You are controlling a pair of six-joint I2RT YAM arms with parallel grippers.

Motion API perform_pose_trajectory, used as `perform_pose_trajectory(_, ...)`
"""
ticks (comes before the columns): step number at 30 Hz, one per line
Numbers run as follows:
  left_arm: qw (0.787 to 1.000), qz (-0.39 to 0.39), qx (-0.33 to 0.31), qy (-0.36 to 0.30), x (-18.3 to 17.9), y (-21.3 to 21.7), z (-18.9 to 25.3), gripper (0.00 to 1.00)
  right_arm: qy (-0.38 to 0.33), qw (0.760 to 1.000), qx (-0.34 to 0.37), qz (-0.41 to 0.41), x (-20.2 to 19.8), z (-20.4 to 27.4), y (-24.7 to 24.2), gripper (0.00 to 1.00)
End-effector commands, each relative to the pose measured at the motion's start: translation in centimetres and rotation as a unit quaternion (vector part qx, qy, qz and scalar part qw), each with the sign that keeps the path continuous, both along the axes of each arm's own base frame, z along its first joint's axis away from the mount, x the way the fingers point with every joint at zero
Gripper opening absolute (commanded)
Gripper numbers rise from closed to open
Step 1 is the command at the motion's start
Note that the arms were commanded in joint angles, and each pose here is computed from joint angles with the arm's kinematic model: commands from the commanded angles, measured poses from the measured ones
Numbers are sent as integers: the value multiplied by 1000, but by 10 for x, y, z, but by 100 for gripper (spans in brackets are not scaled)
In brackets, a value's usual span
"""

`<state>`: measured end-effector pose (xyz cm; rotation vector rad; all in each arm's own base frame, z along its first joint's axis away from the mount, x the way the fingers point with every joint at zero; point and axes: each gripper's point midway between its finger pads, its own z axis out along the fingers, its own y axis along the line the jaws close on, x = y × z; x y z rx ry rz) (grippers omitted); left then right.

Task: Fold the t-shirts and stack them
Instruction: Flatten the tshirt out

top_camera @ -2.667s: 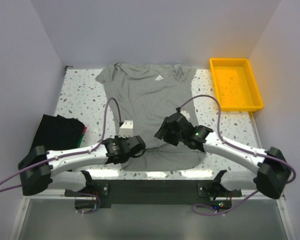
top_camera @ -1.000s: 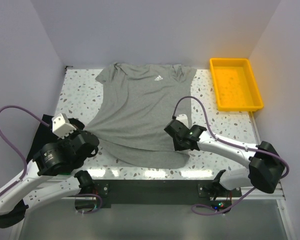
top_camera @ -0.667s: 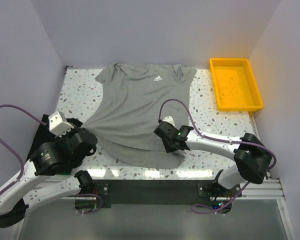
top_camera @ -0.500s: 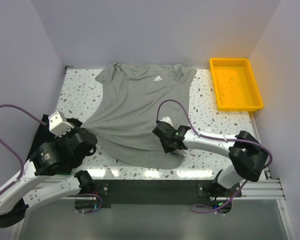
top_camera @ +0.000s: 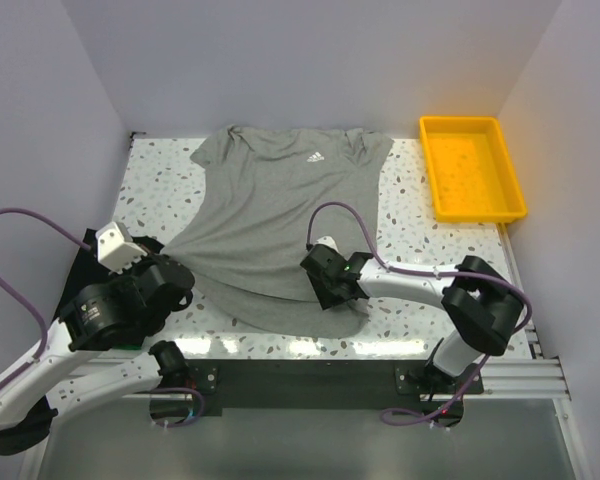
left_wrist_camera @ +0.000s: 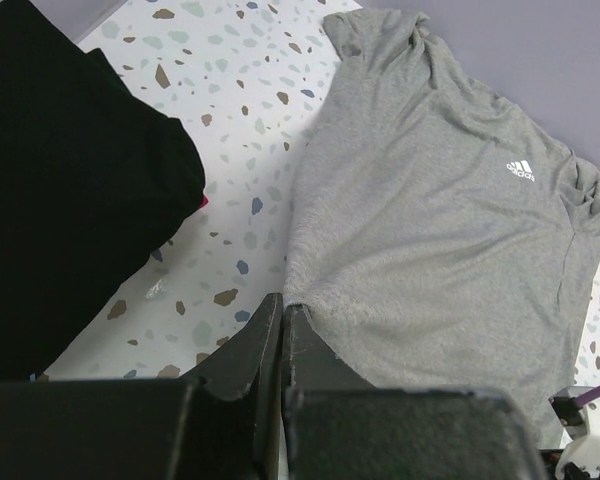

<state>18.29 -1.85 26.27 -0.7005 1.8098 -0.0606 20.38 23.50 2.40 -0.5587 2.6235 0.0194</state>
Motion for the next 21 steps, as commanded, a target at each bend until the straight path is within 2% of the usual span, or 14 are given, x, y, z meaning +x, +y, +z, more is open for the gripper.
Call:
perform_pose_trajectory(1,999,20,10,-28,2,11,19,0,-17,1000,2,-1,9,1,6,53)
perform_pose_trajectory(7,999,16,11,-28,1,11,20,0,-19,999,-17,-18,10,-5,-1,52)
perform_pose_trajectory(10,999,15,11,-26,2,10,20,0,-24,999,-22,-28,11,-5,-6,45)
perform_pose_trajectory(13,1000,15,13,-22,2,8,17,0,-34,998,-23,-38,12,0,-9,32)
perform_pose_trajectory(16,1000,14,13,-21,3,7,17,0,-41,998,-27,-46,15,6,-12,25)
perform_pose_trajectory(21,1000,15,16,-22,3,8,19,0,-43,998,-18,-45,13,18,-13,25)
